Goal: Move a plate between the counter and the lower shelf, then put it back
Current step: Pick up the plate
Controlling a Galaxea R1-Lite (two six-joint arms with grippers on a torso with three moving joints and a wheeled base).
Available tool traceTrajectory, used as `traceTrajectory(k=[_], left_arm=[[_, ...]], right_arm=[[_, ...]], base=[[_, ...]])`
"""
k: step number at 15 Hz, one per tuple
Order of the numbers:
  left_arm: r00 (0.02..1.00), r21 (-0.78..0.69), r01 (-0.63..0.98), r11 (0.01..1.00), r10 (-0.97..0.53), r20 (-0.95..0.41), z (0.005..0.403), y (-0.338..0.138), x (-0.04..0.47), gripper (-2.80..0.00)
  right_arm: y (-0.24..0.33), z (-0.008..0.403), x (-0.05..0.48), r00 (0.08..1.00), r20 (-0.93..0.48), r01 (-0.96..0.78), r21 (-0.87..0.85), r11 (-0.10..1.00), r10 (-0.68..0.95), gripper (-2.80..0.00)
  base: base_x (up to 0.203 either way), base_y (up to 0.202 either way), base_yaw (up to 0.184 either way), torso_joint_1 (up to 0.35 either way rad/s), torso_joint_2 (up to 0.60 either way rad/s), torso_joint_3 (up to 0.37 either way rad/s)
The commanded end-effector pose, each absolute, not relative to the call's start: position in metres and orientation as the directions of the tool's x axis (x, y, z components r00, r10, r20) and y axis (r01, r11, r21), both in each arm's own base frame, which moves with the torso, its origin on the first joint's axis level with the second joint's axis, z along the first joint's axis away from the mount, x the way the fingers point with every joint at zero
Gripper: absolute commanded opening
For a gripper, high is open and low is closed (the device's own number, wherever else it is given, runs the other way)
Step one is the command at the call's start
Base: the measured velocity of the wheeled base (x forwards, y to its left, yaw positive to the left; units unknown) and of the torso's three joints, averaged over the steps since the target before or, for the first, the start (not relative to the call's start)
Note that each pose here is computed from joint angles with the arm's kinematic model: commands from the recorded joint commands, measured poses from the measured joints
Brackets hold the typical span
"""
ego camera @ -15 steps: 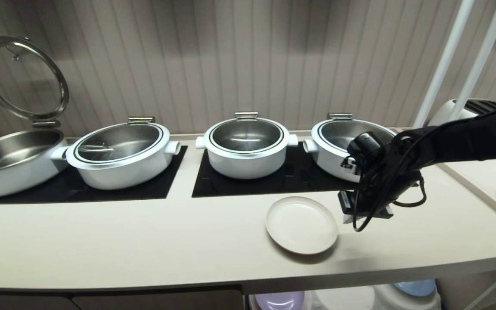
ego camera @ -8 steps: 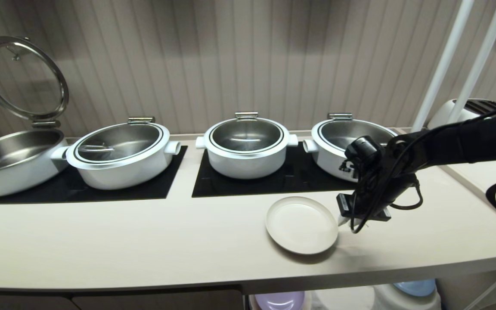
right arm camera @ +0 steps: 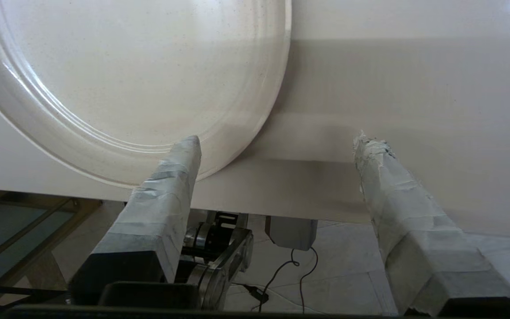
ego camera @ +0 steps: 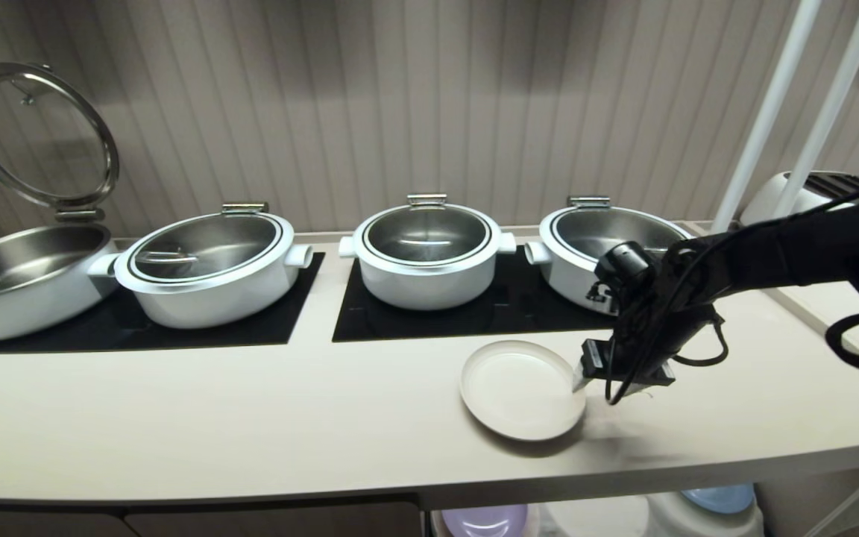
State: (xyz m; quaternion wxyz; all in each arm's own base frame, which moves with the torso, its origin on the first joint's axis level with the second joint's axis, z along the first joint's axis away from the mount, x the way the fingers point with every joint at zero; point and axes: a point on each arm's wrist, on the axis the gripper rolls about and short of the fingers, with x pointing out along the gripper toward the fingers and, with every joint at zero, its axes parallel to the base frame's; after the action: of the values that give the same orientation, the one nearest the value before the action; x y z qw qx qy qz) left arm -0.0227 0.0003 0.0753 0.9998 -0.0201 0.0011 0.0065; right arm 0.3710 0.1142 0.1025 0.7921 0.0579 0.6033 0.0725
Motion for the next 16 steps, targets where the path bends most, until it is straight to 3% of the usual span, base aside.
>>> traceTrajectory(k=[1, 4, 16], left_arm=[[1.0, -0.04, -0.014, 0.999, 0.014, -0.003, 0.075, 0.0, -0.023, -2.8], [1.0, -0.04, -0.014, 0.999, 0.014, -0.003, 0.075, 0.0, -0.023, -2.8], [1.0, -0.041, -0.014, 0.999, 0.014, -0.003, 0.075, 0.0, -0.023, -2.8]], right_arm=[[0.114, 0.093, 0.375, 0.249, -0.951, -0.041, 0.177, 0.983, 0.181, 0.0], [0.118, 0.082, 0.386, 0.284, -0.939, -0.051, 0.186, 0.981, 0.193, 0.0], [0.127, 0.06, 0.403, 0.27, -0.944, -0.093, 0.172, 0.981, 0.191, 0.0]], base=[[0.0, 0.0, 0.0, 0.0, 0.0, 0.0], [0.0, 0.0, 0.0, 0.0, 0.0, 0.0], [0.0, 0.0, 0.0, 0.0, 0.0, 0.0]])
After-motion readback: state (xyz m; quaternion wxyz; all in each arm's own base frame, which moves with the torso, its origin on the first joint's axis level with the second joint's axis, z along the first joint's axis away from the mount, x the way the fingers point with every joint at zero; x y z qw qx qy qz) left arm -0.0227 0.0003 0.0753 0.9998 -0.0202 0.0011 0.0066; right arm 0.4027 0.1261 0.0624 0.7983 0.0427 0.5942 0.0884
